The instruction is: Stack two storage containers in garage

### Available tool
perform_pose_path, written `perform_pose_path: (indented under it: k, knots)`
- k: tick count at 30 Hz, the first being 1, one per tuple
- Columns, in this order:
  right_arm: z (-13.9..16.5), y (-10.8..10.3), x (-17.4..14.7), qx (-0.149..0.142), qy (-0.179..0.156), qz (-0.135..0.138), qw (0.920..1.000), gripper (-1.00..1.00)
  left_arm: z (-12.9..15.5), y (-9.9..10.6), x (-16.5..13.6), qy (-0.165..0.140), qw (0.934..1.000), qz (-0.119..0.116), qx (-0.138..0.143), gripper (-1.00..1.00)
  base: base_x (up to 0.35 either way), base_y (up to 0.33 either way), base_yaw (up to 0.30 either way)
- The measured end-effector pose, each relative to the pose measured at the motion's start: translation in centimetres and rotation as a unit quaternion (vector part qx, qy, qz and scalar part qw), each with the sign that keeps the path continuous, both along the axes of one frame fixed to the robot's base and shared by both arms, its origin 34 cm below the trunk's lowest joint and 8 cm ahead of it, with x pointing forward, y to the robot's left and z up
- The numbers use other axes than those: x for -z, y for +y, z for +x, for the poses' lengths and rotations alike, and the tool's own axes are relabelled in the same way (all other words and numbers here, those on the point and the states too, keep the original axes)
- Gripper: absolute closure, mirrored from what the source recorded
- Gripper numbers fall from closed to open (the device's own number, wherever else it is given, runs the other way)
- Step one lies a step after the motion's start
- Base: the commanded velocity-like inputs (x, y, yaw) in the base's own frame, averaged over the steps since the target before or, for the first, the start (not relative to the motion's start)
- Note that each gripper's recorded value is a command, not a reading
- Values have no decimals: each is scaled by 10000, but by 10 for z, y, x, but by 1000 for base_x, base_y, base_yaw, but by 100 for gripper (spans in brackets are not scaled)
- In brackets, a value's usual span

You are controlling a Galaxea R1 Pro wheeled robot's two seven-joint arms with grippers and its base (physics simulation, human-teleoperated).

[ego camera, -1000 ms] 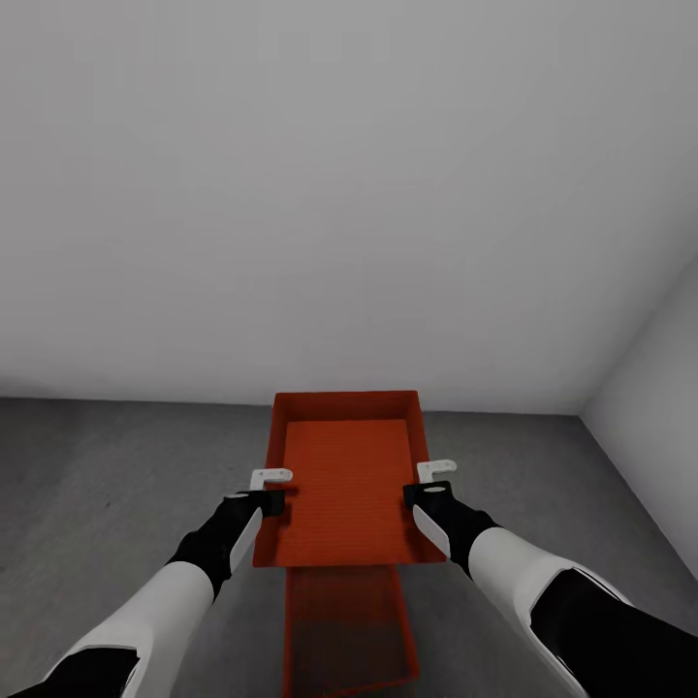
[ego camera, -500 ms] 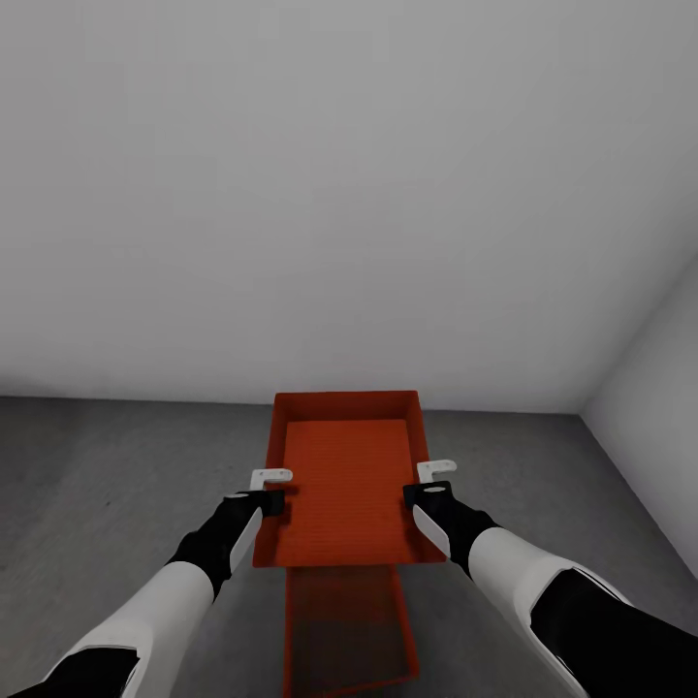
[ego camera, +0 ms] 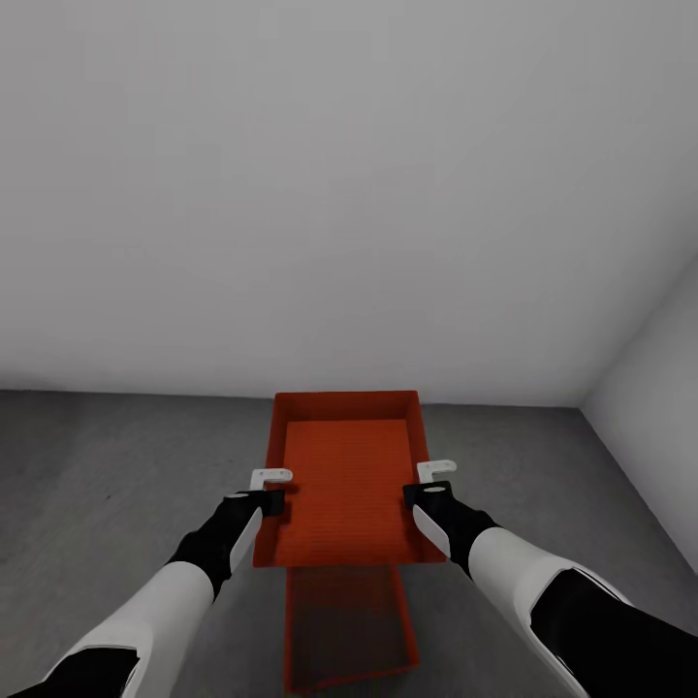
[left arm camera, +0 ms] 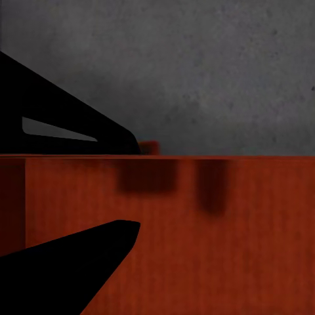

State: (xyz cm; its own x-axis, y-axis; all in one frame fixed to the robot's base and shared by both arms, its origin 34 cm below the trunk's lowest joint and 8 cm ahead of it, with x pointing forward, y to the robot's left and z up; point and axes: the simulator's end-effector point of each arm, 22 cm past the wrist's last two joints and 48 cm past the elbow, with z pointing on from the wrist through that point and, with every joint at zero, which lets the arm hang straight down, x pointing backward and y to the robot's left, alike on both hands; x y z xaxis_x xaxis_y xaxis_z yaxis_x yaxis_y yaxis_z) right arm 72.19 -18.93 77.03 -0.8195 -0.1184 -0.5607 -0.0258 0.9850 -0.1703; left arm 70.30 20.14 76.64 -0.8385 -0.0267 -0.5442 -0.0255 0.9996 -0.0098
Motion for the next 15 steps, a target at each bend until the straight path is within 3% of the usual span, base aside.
perform_pose_path:
  k: [15]
  knots:
    - [-4, 0, 14, 12, 72, 22, 10000, 100, -3, 0, 12, 73, 10000, 18, 14, 100, 0, 0, 0]
